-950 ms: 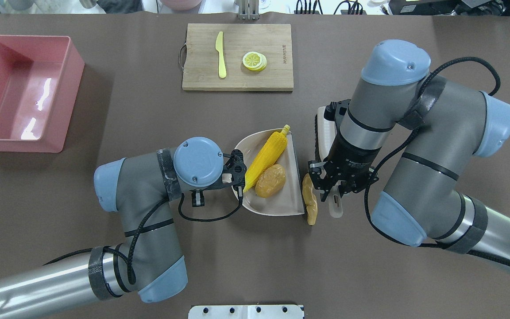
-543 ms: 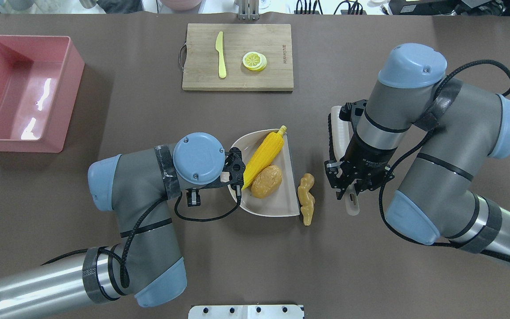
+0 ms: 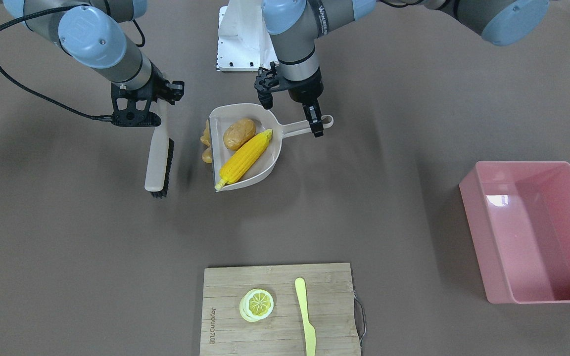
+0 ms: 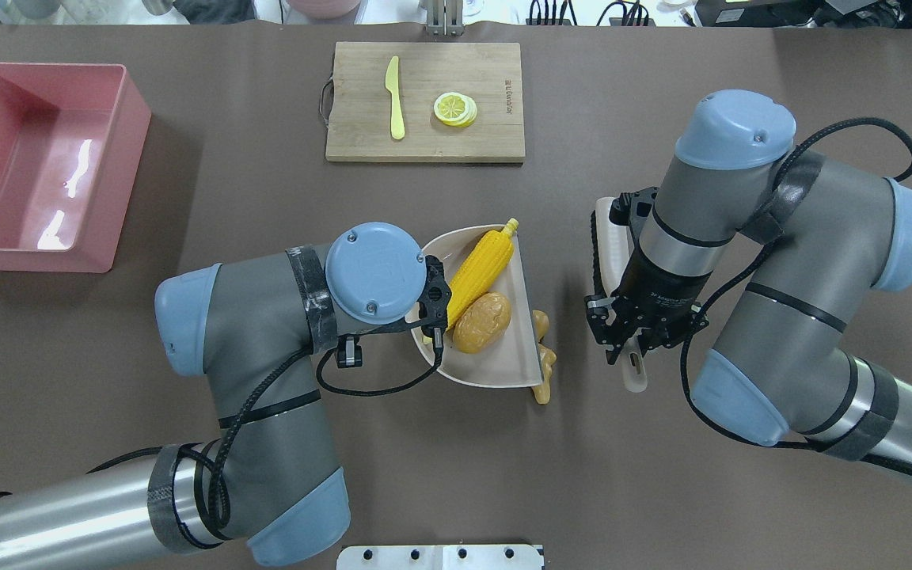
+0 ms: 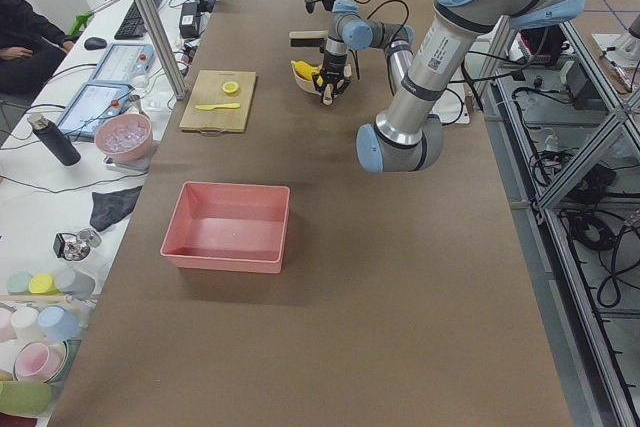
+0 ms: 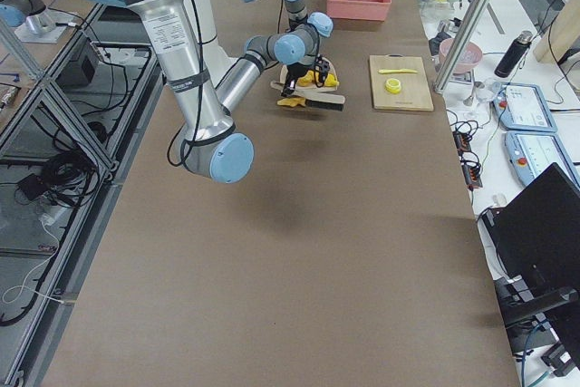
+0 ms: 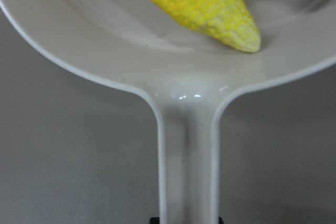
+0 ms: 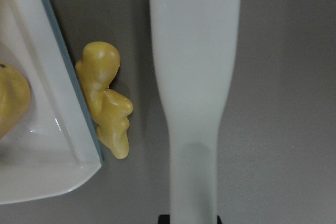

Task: Sweep and dump trash into bin

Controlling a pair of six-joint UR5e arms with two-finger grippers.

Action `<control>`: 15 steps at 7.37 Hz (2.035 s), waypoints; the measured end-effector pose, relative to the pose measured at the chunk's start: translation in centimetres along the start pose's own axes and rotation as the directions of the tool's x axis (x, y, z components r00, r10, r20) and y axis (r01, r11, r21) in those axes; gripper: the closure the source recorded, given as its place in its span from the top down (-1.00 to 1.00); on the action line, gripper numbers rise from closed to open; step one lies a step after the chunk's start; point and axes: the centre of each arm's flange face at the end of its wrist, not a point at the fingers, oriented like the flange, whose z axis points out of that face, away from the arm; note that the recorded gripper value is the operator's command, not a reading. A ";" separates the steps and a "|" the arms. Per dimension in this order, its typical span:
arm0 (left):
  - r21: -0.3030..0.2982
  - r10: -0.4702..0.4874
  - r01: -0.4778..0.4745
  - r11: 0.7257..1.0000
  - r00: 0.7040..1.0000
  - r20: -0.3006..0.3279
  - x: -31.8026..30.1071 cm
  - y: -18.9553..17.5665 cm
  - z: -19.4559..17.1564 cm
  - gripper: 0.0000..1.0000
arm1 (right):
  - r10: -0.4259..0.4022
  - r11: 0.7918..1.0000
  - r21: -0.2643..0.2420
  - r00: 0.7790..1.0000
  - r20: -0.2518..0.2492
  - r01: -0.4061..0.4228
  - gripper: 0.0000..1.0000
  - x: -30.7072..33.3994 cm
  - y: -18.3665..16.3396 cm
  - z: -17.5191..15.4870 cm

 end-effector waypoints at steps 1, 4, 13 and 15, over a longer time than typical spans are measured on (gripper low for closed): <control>-0.010 0.002 -0.002 1.000 1.000 0.010 -0.1 0.1 -0.4 -1.00 | -0.001 1.000 -0.001 1.000 -0.003 0.001 -1.00 0.0 0.2 0.2; -0.037 0.005 -0.004 0.999 1.000 0.018 -0.1 1.4 -1.4 -1.00 | -0.009 1.000 -0.005 1.000 -0.016 0.009 -1.00 -0.2 0.6 1.1; -0.088 0.030 -0.030 0.996 1.000 0.004 2.7 -0.7 1.1 -1.00 | -0.015 1.000 -0.018 0.996 -0.082 0.014 -1.00 -0.5 2.4 5.2; -0.095 0.032 -0.030 0.995 0.999 0.018 2.5 -1.0 1.2 -1.00 | -0.021 0.999 -0.028 0.995 -0.093 0.019 -1.00 -0.6 2.9 6.1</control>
